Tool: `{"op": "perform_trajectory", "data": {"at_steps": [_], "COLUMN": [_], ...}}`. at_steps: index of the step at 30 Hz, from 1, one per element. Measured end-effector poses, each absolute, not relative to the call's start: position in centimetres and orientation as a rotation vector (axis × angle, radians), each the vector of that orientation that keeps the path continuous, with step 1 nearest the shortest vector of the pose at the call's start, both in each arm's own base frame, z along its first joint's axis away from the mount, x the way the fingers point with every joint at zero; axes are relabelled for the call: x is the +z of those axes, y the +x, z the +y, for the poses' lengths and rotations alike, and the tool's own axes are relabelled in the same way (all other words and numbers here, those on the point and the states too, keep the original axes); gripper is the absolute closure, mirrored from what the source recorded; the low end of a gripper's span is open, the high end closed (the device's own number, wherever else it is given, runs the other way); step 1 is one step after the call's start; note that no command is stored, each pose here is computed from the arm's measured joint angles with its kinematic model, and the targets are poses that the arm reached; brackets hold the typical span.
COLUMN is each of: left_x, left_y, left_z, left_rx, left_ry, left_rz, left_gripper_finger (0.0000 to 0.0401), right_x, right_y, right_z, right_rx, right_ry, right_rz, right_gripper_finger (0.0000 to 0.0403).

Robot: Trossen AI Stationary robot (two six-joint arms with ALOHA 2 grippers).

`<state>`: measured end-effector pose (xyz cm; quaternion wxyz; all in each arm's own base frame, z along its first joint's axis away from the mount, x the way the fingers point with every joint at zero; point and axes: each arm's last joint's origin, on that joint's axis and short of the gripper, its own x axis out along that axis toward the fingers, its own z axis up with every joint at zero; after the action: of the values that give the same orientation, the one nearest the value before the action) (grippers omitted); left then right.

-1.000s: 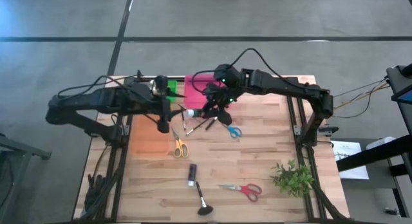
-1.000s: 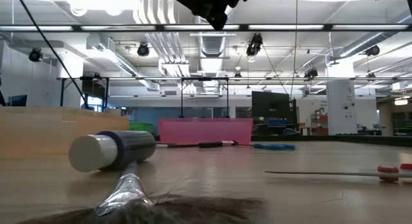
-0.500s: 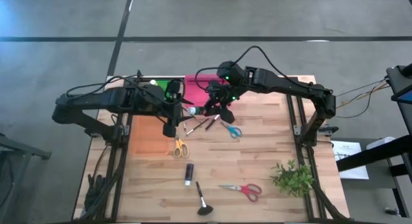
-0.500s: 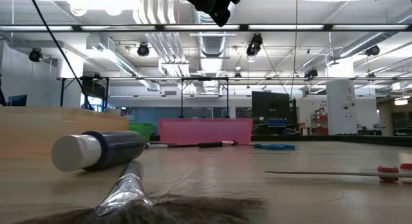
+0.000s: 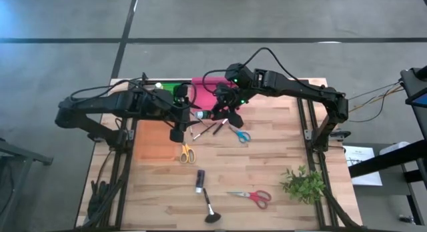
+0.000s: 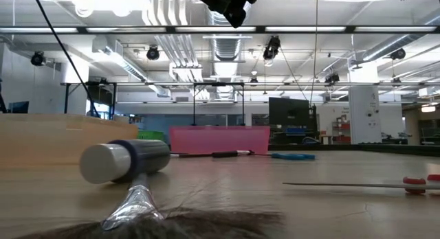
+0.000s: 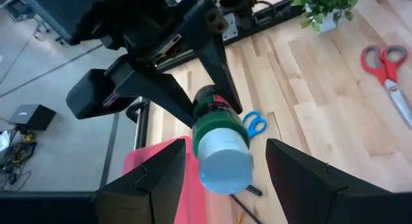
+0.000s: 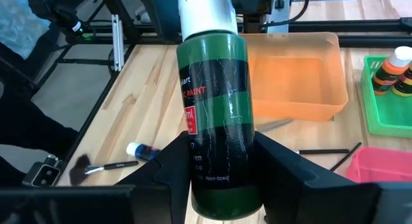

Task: Pick & Place Paint Supplies
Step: Put the green paint bottle into the green bin

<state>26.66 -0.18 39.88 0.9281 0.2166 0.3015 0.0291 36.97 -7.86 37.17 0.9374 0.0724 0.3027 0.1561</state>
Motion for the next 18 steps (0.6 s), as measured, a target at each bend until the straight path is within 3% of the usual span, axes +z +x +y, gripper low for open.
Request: {"op": "perform_trajectory", "data": {"at_steps": [4,11,18], "left_x": [39.8,39.74,39.73], "left_y": [26.69,26.61,26.55], "left_z": [-0.17,-0.09,-0.1], "left_rx": [0.066,0.072,0.069], "left_ry": [0.432,0.417,0.408], "left_rz": [0.622,0.631,0.635], "left_gripper_finger": [0.0195,0.028,0.0283], "right_x": [37.17,37.18,37.19], "right_y": [36.96,36.98,37.06], "right_z": [-7.86,-7.8,-7.54], "right_rx": [0.318,0.318,0.319], "right_ry": [0.148,0.15,0.172], "right_rz": [0.619,0.619,0.621], "right_gripper_finger": [0.0267,0.0267,0.0263]}}
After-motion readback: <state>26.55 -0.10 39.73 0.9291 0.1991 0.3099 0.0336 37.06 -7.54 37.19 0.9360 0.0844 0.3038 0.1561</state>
